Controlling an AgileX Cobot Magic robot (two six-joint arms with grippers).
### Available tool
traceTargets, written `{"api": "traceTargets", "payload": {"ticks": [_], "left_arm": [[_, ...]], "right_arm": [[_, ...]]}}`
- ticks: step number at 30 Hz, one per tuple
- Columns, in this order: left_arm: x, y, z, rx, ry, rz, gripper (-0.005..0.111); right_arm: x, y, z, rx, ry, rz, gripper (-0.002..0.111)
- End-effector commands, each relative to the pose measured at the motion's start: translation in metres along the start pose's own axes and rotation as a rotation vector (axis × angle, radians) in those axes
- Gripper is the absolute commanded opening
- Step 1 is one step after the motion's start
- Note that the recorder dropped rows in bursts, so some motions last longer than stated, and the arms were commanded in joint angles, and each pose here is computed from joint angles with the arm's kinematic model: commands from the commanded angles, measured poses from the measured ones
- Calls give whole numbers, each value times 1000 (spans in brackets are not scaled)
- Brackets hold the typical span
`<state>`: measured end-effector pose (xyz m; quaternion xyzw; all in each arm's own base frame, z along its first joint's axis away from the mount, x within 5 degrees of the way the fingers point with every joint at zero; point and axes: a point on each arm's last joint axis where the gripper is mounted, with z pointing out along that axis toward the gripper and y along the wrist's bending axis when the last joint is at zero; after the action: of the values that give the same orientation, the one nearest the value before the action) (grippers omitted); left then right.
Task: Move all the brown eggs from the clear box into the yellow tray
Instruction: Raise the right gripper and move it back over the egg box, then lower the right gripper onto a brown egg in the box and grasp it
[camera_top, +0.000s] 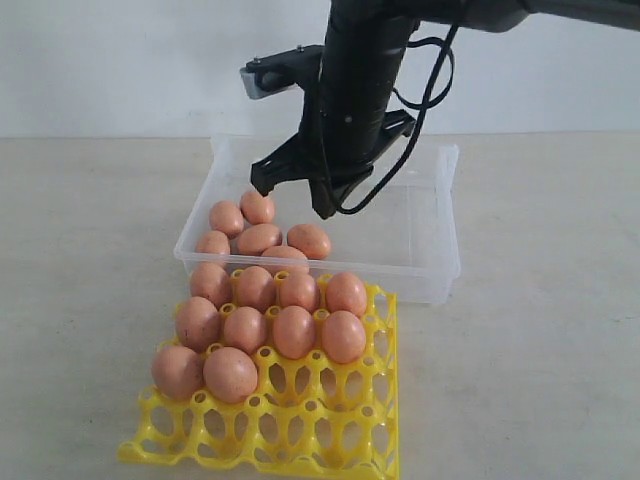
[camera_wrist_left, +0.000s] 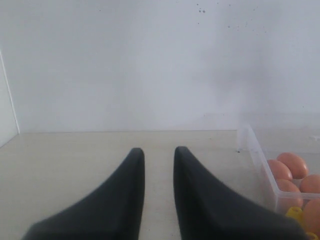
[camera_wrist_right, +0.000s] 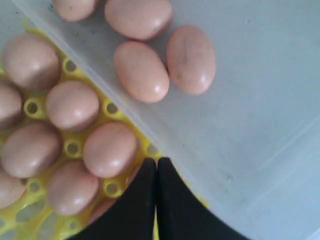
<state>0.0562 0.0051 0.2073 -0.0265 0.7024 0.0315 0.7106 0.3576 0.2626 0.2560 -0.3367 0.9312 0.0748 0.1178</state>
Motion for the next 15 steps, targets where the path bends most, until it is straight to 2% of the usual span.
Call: {"api": "traceTargets", "payload": {"ticks": [1, 5, 7, 9, 15], "left_arm": [[1, -1, 0, 9, 0, -3, 22], [1, -1, 0, 9, 0, -3, 22], [1, -1, 0, 9, 0, -3, 22], [1, -1, 0, 9, 0, -3, 22], [1, -1, 0, 9, 0, -3, 22]], "right_arm": [[-12, -5, 11, 15, -59, -168, 12], [-12, -11, 30, 59, -20, -223, 50], [-13, -16, 37, 105, -9, -247, 64], [-14, -20, 43, 144, -12, -267, 70], [-30, -23, 53, 188, -171, -290, 70]]}}
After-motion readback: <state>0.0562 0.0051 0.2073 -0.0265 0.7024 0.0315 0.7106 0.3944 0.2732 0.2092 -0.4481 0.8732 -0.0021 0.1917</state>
